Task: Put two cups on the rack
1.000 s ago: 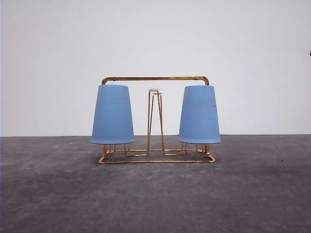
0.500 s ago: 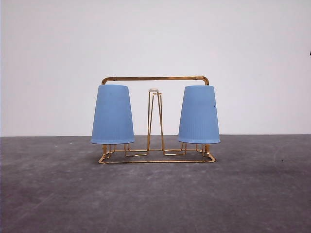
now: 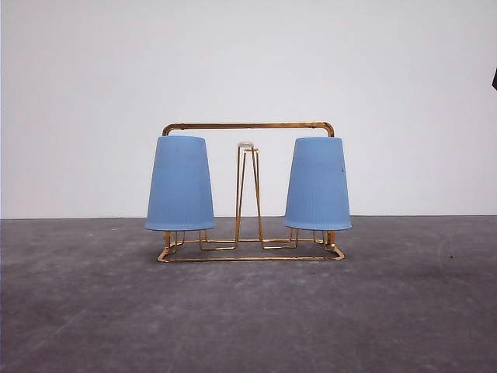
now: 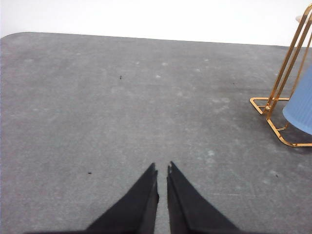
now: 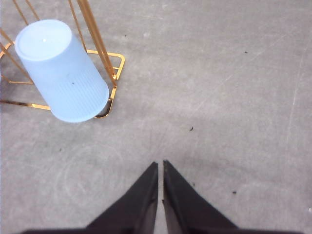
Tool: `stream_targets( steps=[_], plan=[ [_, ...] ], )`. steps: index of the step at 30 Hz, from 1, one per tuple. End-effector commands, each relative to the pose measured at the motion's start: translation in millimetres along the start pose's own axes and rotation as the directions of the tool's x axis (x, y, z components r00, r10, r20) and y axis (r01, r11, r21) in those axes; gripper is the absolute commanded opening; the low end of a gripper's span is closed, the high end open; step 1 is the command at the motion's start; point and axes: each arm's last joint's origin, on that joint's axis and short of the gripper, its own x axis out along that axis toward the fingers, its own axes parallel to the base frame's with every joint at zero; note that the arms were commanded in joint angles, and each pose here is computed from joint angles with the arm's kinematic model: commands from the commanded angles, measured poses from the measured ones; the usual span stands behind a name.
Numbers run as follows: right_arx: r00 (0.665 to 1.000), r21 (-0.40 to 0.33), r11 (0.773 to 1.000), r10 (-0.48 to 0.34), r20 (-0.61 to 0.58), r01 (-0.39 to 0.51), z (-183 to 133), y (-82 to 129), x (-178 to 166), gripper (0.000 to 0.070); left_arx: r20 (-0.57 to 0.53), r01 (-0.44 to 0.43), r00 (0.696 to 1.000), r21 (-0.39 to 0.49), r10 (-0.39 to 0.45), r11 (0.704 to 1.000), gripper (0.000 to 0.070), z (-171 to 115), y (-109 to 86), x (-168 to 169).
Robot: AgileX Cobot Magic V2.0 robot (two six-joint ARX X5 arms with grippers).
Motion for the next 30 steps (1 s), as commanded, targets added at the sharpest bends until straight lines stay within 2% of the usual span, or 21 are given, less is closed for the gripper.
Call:
stream_targets(
  steps=[1,8,11,14,18,23,25,30],
  plan=[
    [1.000,0.005,1.000,0.004,0.028,-0.004,6,1,-1,0.0013,-0.018,-0.003,1.000,-0.001,0.003,1.000,0.0015,-5,0.3,1],
    [0.998,0.002,1.000,0.007,0.070,-0.007,10,1,-1,0.0012,-0.018,-0.003,1.000,-0.001,0.003,1.000,0.0015,-5,0.3,1],
    [0.994,-0.062,0.998,0.007,0.113,0.000,13,2,-4,0.0013,-0.018,-0.003,1.000,-0.001,0.003,1.000,0.0015,-5,0.3,1],
    [0.988,-0.102,0.993,-0.049,0.146,0.064,3,-4,-13,0.0013,-0.018,-0.003,1.000,-0.001,0.003,1.000,0.0015,-5,0.3,1],
    [0.962,-0.080,0.989,-0.099,0.256,0.123,-30,-13,-22,0.0013,-0.018,-0.003,1.000,-0.001,0.003,1.000,0.0015,-5,0.3,1],
    [0.888,-0.028,0.979,-0.171,0.427,0.202,-80,-23,-20,0.0013,-0.018,-0.003,1.000,-0.001,0.003,1.000,0.0015,-5,0.3,1],
    [0.867,-0.019,0.978,-0.174,0.467,0.207,-101,-24,-17,0.0012,-0.018,-0.004,1.000,-0.001,0.003,1.000,0.0015,-5,0.3,1],
    [0.842,-0.016,0.977,-0.174,0.510,0.212,-141,-27,-1,0.0012,-0.018,-0.003,1.000,-0.001,0.003,1.000,0.0015,-5,0.3,1]
  ],
)
